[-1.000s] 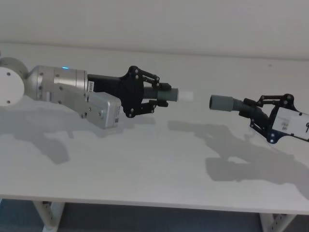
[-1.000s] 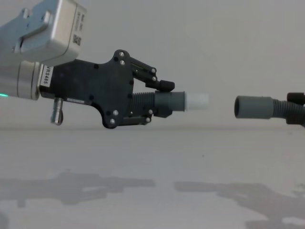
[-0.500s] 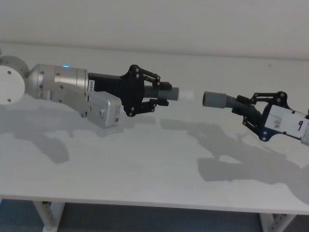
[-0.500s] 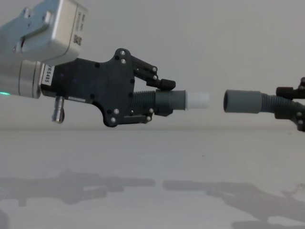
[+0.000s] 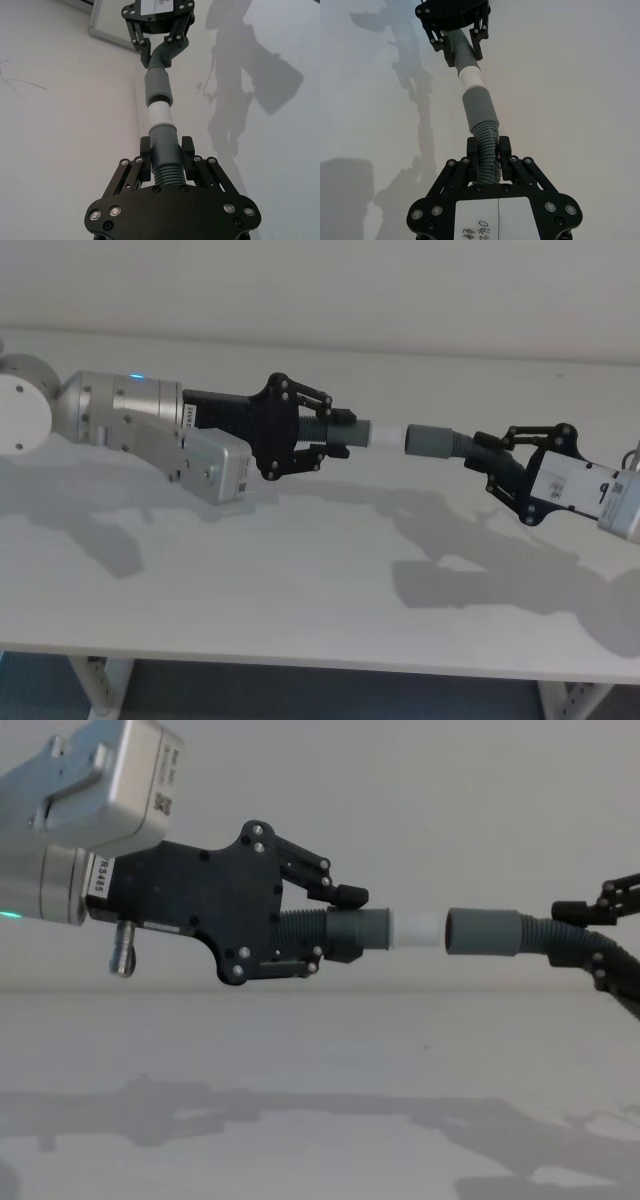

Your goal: Use both hands to pick up one end of the pipe from the table, align the ends, and insert them.

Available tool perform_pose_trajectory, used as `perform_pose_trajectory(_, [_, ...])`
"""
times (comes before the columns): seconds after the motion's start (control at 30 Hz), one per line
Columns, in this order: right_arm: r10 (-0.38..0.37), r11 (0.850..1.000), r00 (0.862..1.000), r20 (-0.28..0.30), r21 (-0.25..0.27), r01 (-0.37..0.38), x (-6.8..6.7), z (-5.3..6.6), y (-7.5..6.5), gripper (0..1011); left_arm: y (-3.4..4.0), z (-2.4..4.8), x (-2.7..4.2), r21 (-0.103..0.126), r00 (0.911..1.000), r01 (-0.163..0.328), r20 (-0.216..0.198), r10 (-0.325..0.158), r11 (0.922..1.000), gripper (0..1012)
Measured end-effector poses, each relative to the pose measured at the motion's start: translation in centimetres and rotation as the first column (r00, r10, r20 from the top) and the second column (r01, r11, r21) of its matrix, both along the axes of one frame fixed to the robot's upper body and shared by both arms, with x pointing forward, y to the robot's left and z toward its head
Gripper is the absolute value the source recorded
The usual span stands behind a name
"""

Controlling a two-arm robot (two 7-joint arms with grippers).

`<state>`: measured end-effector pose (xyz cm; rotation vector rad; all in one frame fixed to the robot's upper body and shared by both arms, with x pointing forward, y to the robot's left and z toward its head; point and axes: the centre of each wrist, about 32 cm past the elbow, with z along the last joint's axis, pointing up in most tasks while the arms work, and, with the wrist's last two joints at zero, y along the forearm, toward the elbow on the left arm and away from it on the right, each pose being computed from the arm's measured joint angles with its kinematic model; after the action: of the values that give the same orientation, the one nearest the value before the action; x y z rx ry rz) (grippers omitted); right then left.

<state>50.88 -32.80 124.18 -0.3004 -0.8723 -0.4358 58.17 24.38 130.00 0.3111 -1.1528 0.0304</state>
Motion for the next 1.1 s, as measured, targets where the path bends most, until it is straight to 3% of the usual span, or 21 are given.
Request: perform_pose_trajectory(1.1, [0.024,1.000,0.999,0.024,0.000,-0.024,0.2,0.8,1.1,248,-0.01,0.03,0.03,-0.001,1.0000,0.001,0.002,-0.001,1.0000,353])
